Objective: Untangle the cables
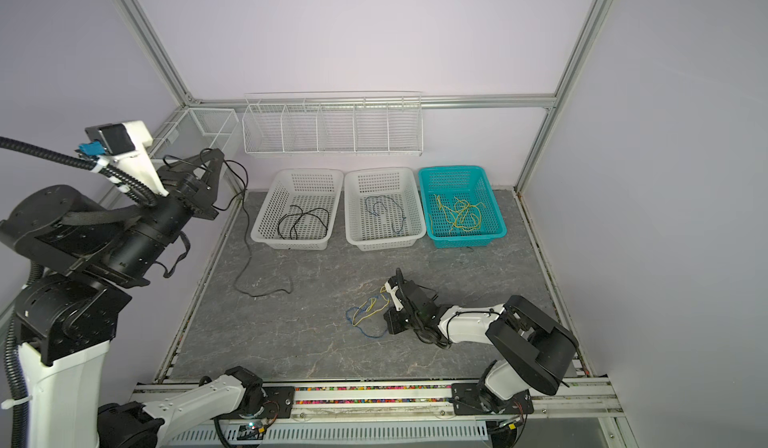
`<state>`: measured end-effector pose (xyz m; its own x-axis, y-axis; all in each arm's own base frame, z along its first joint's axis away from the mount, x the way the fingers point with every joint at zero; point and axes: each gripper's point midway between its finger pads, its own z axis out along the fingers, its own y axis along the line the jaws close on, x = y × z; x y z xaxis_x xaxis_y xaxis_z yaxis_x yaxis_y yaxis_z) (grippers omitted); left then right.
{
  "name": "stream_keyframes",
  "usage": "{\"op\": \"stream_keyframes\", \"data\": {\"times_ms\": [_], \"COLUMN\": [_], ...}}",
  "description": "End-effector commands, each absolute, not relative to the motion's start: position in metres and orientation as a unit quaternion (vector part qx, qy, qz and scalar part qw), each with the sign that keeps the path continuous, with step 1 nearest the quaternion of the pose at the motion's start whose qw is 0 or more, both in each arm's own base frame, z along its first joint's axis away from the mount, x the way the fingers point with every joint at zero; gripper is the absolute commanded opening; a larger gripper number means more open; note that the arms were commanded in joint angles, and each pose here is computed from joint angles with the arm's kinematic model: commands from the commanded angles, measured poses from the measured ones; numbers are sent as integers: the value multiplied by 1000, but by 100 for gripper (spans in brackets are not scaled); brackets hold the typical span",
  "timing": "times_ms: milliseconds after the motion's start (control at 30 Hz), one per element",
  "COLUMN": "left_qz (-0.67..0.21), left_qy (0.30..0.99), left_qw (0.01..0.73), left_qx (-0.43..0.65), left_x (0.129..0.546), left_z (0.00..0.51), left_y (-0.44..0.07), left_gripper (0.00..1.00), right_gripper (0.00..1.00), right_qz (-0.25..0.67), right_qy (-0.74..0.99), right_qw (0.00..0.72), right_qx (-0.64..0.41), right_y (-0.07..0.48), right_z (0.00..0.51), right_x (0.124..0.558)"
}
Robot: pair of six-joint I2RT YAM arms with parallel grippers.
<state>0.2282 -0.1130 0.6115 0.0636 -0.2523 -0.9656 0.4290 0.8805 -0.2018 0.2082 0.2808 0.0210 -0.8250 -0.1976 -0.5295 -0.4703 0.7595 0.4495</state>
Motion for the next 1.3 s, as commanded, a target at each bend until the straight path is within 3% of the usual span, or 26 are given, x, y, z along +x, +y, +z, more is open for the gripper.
{"op": "stream_keyframes", "data": {"times_ms": [0,567,833,1267], "left_qz": [-211,-59,-23,-2], "left_qy": [648,660,665,711], "left_qw": [726,740,741,703], "left_qx": [89,115,85,10], "left_x": [237,341,404,495], "left_z": [610,587,563,468], "left_y": [-121,-147,-131,-71], "left_gripper": [0,0,0,0], "right_gripper": [7,7,7,7], "right_qz": [288,339,349,366], "right_qy": [914,886,875,854], "right_qw": [222,230,242,250], "right_qx": [-179,-216,-234,-273], "right_y": [276,293,296,308], "right_z": [10,41,62,96], "right_x": [205,193,188,168]}}
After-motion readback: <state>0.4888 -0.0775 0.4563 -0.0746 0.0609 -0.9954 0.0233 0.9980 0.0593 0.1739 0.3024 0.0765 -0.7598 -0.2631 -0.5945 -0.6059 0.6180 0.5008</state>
